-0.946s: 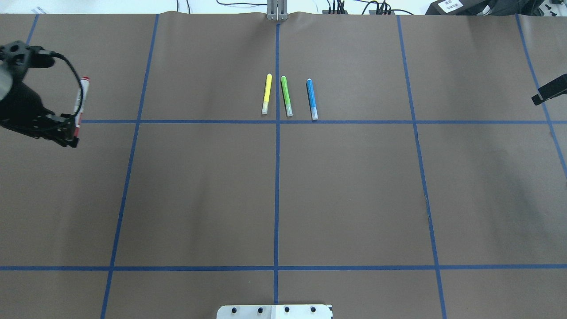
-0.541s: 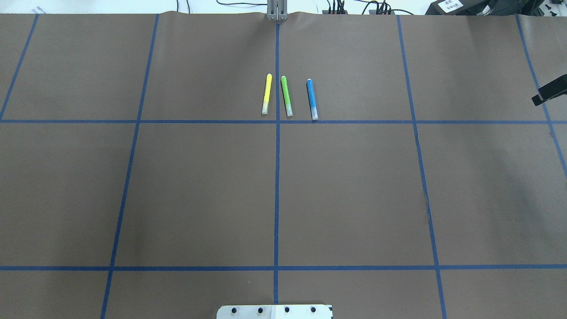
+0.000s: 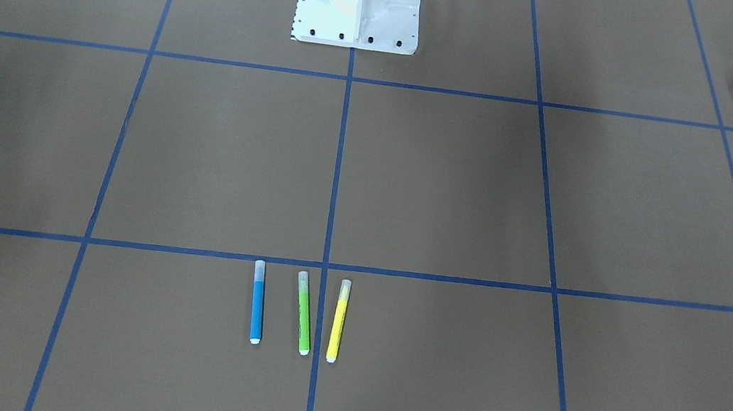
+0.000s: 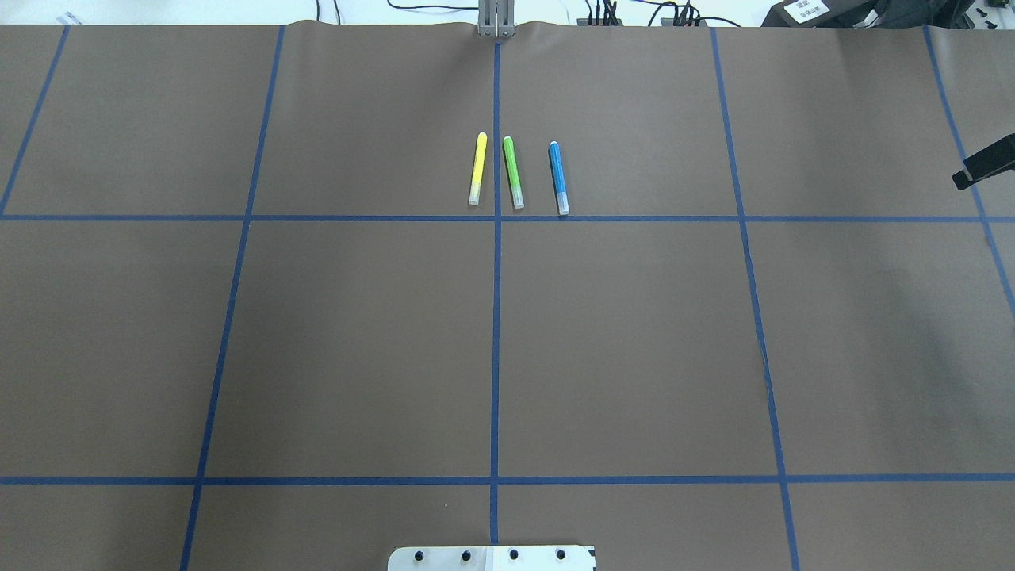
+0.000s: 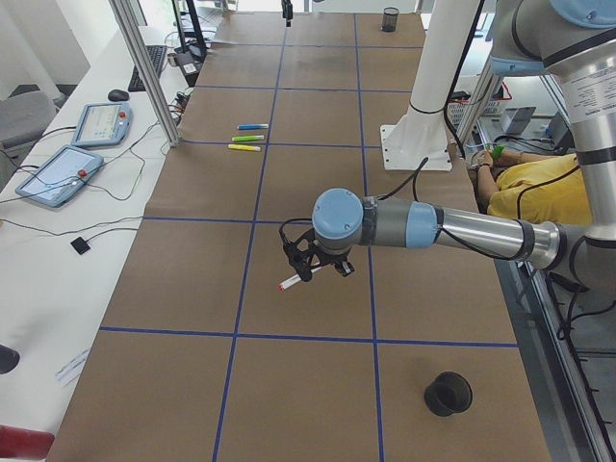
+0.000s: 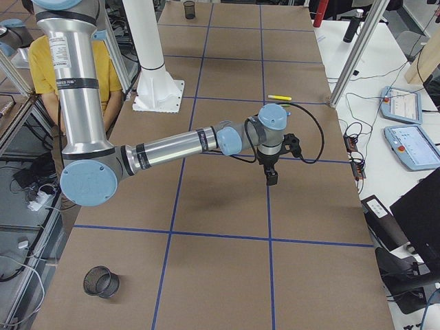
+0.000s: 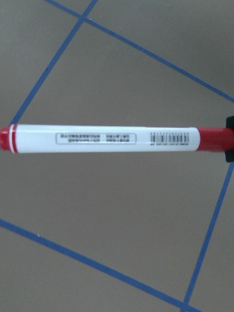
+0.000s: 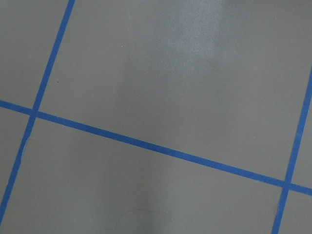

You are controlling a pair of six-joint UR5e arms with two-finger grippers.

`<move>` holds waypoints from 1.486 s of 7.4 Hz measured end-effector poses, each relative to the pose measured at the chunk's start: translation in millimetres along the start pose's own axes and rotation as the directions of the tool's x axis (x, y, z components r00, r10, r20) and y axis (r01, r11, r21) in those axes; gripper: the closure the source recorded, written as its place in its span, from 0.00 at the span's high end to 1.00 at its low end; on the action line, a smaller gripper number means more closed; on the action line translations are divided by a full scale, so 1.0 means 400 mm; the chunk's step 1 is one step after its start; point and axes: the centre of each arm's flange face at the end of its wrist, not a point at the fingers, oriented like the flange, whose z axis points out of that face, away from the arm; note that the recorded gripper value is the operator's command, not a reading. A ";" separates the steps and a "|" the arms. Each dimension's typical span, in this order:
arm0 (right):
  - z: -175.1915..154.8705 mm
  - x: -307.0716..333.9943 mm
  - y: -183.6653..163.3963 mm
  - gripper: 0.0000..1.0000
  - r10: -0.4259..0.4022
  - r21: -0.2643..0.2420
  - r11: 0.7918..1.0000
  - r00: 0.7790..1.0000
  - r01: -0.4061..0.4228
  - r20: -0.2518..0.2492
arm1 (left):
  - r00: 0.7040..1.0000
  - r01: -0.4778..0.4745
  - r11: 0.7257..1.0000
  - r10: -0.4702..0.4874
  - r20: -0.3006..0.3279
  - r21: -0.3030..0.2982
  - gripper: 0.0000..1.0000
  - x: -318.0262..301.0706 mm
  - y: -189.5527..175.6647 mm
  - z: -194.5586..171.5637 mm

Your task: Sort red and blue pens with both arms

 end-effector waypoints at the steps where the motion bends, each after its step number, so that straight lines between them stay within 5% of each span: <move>1: -0.001 0.000 0.000 1.00 0.000 0.000 1.000 1.000 0.000 0.000 | 0.998 -0.038 0.999 0.036 0.053 0.039 0.00 -0.063 0.007 -0.006; 3: -0.001 -0.001 0.000 1.00 -0.001 0.001 1.000 1.000 0.001 0.000 | 0.961 -0.165 0.982 0.138 0.240 0.096 0.00 -0.151 0.010 -0.018; 5: -0.001 -0.001 0.000 1.00 -0.002 0.001 1.000 1.000 0.002 -0.001 | 0.908 -0.251 0.967 0.220 0.356 0.042 0.00 -0.261 0.048 -0.007; 8: 0.001 -0.001 0.000 1.00 -0.002 0.000 1.000 1.000 0.002 -0.001 | 0.892 -0.289 0.955 0.296 0.340 -0.072 0.00 -0.419 0.131 -0.034; 11: 0.002 0.001 0.000 1.00 -0.002 -0.001 1.000 1.000 0.002 -0.002 | 0.952 -0.198 0.968 0.227 0.203 -0.152 0.00 -0.536 0.226 -0.082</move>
